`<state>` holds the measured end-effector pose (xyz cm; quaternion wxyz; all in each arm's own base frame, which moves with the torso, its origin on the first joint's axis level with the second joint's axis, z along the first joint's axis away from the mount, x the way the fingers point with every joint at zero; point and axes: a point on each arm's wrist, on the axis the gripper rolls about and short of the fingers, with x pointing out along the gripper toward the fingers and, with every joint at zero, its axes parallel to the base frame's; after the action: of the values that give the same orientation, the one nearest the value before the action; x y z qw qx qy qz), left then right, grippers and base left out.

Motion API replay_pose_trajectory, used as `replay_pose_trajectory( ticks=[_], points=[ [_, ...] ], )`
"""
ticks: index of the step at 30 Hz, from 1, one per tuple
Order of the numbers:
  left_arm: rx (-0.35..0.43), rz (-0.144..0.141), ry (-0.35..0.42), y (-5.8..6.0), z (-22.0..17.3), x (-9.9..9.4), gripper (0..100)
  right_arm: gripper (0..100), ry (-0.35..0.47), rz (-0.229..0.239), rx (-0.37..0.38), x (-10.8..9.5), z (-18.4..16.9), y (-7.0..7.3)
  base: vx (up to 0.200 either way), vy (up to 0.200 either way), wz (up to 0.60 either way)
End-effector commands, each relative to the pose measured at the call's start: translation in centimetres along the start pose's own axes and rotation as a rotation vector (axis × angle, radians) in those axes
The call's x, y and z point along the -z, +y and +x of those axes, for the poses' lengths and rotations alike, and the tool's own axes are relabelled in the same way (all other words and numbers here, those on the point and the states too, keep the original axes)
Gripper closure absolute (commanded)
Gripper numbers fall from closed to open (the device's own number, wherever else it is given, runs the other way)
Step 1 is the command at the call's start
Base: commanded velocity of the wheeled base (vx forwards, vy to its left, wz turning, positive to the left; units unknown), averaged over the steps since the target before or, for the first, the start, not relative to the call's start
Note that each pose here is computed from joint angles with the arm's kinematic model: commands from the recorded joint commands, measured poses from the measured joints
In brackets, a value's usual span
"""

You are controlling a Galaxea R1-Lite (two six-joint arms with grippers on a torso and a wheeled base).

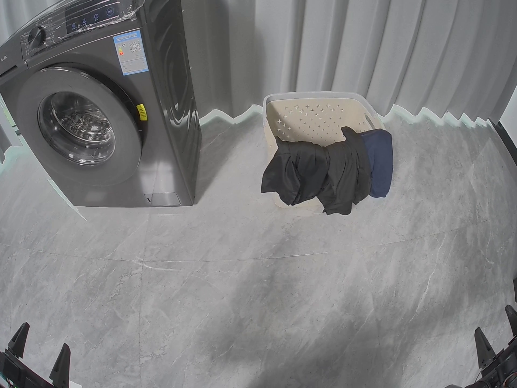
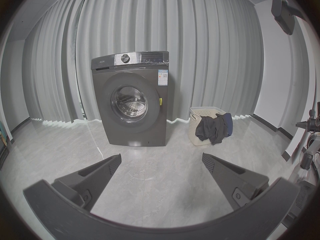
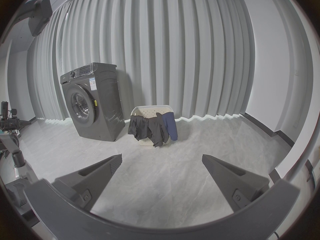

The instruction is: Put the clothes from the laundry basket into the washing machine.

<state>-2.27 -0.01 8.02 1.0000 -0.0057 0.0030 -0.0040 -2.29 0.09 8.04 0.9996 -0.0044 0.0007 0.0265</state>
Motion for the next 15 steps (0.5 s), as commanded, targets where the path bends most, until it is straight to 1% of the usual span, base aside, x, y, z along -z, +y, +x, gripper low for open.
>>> replay_pose_trajectory(
  ticks=[1,3,15],
  points=[
    [0.001,-0.001,-0.001,0.01,-0.02,0.49,0,0,-0.002,0.000,-0.002,0.44,-0.02,0.01,0.000,-0.200,0.00],
    [0.001,-0.001,-0.001,0.01,-0.02,0.49,0,0,-0.002,0.000,-0.002,0.44,-0.02,0.00,0.000,-0.200,0.00],
    [0.001,0.001,-0.001,0.01,-0.02,0.49,0,0,-0.002,0.000,-0.004,0.44,-0.02,0.00,0.000,0.000,0.00]
  ],
)
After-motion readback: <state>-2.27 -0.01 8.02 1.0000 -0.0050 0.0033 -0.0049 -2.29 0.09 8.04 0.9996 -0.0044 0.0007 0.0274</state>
